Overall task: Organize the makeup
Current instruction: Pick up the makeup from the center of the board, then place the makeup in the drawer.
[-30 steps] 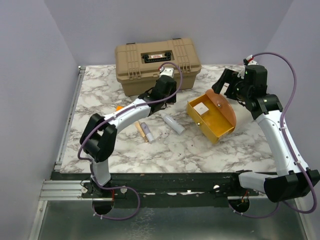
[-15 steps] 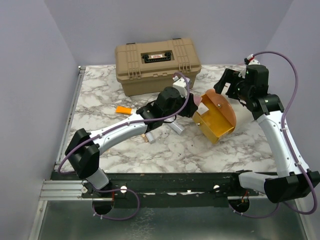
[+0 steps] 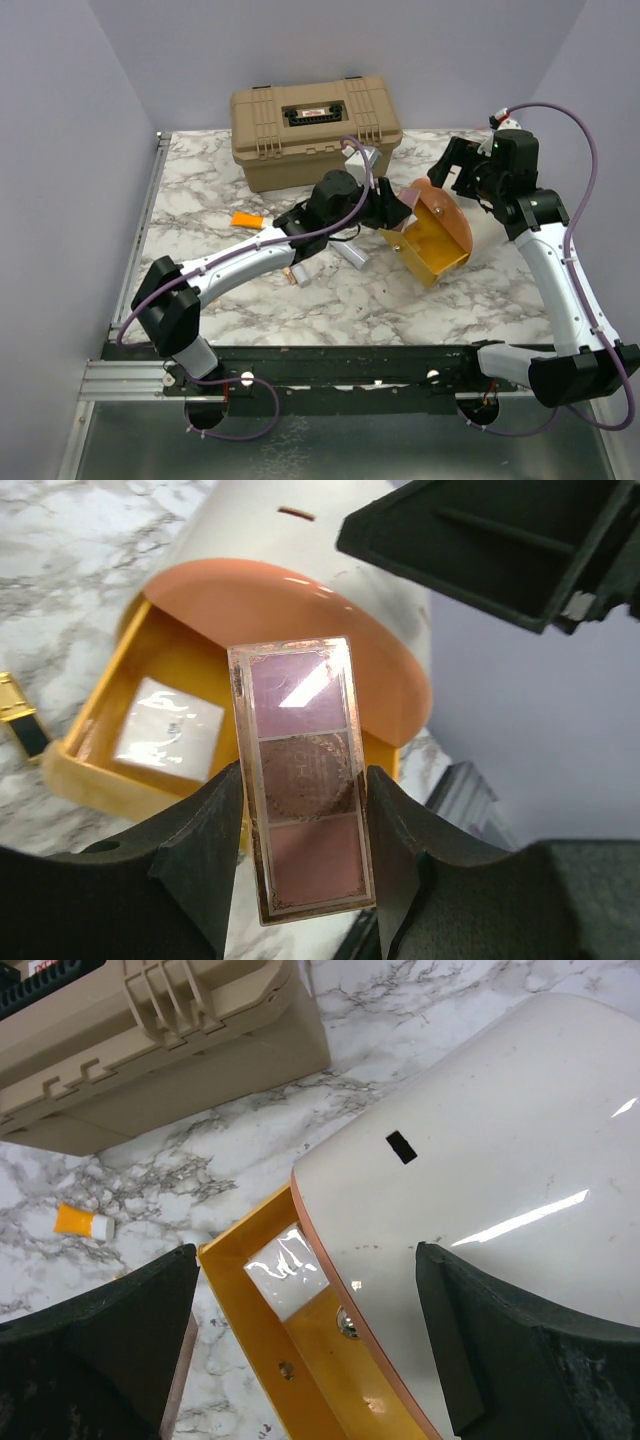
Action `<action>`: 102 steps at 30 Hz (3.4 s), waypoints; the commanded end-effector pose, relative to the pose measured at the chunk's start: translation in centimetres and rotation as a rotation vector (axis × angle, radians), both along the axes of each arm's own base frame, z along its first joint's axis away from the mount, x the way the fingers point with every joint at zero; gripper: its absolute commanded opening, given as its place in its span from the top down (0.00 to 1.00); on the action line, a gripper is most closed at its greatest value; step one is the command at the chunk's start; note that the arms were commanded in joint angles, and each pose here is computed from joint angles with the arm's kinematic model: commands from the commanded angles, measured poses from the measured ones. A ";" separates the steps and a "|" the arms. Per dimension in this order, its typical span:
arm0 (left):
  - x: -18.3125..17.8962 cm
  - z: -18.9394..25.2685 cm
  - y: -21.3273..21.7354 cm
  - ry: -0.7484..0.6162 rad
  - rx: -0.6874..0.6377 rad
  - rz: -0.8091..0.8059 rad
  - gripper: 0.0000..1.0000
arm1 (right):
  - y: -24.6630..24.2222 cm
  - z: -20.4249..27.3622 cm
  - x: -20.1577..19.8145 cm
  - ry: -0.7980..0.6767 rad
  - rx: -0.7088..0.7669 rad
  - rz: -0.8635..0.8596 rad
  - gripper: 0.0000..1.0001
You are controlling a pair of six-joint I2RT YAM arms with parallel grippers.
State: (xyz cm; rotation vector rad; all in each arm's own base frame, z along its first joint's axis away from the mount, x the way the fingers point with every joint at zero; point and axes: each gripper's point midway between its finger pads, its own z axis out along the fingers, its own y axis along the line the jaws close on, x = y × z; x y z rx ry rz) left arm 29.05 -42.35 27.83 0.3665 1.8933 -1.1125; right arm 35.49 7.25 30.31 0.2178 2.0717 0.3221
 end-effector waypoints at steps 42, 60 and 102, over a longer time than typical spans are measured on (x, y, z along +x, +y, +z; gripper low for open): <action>-2.3 -4.6 -7.9 0.153 -0.021 0.222 0.64 | -0.2 0.8 -0.1 -0.020 0.019 -0.019 0.04; -2.7 -4.7 -8.9 0.116 0.049 0.173 0.46 | -0.3 0.5 0.0 -0.018 0.017 -0.023 0.04; -4.1 0.5 -3.6 -0.166 0.049 0.163 0.42 | -1.2 0.2 0.5 -0.011 -0.011 -0.073 0.05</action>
